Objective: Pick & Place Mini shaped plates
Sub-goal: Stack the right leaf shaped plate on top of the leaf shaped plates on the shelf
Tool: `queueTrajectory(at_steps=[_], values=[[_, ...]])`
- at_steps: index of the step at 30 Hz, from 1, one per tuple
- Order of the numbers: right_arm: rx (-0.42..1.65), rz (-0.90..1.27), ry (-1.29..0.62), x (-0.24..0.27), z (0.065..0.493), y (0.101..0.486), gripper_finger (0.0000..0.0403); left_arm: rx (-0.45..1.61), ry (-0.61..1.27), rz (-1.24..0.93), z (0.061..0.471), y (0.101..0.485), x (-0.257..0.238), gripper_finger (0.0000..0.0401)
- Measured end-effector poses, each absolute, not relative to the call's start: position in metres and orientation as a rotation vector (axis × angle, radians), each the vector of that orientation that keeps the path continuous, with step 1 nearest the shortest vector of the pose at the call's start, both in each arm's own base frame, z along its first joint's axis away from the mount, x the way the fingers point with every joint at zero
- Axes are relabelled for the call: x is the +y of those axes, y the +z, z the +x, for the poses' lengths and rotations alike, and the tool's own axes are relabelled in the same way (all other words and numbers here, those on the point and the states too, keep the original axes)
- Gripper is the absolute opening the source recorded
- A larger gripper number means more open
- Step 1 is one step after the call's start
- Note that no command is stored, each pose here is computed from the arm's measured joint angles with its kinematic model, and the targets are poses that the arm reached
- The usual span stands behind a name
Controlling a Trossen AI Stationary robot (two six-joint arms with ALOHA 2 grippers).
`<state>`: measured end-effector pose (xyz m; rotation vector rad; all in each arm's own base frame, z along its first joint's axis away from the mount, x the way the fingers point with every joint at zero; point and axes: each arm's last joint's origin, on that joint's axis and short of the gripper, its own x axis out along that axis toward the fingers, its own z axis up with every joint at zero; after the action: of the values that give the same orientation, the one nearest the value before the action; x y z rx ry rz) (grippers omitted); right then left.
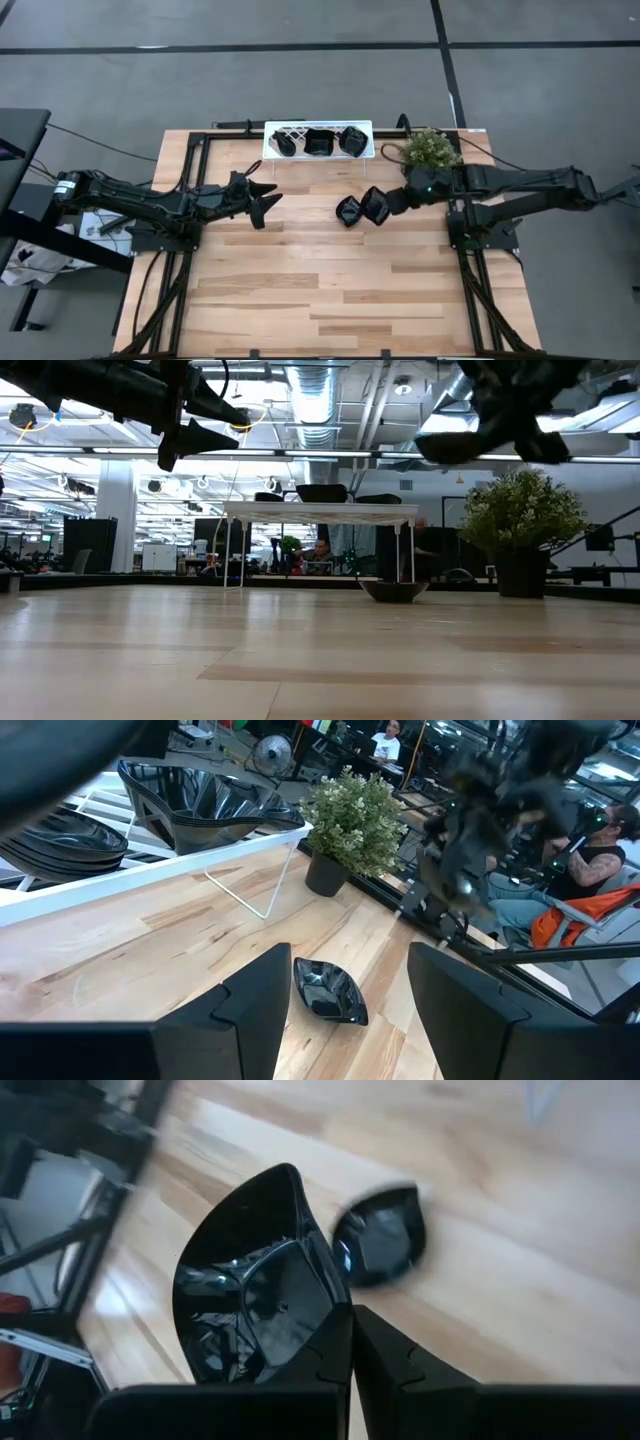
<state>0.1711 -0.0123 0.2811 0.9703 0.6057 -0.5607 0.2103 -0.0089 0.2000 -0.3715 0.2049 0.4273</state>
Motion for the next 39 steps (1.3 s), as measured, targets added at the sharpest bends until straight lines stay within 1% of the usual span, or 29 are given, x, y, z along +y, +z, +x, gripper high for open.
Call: queueTrajectory(at_steps=[5, 13, 20, 26, 32, 39], values=[[0.537, 0.875, -0.535, -0.023, 0.171, 0.306, 0.0000, 0.205, 0.427, -0.372, 0.210, 0.200, -0.009, 0.0204], [0.467, 0.759, -0.555, -0.047, 0.170, 0.331, 0.0000, 0.204, 0.427, -0.372, 0.210, 0.200, -0.009, 0.0204], [0.494, 0.661, -0.544, -0.074, 0.187, 0.343, 0.0000, 0.203, 0.427, -0.372, 0.210, 0.200, -0.009, 0.0204], [0.499, 0.591, -0.539, -0.104, 0.204, 0.361, 0.0000, 0.196, 0.425, -0.375, 0.210, 0.201, -0.009, 0.0204], [0.552, 0.542, -0.568, -0.137, 0.219, 0.371, 0.0000, 0.159, 0.430, -0.464, 0.210, 0.204, -0.009, 0.0204], [0.601, 0.560, -0.554, -0.172, 0.228, 0.366, 0.0000, 0.085, 0.344, -0.337, 0.196, 0.227, -0.008, 0.0204]])
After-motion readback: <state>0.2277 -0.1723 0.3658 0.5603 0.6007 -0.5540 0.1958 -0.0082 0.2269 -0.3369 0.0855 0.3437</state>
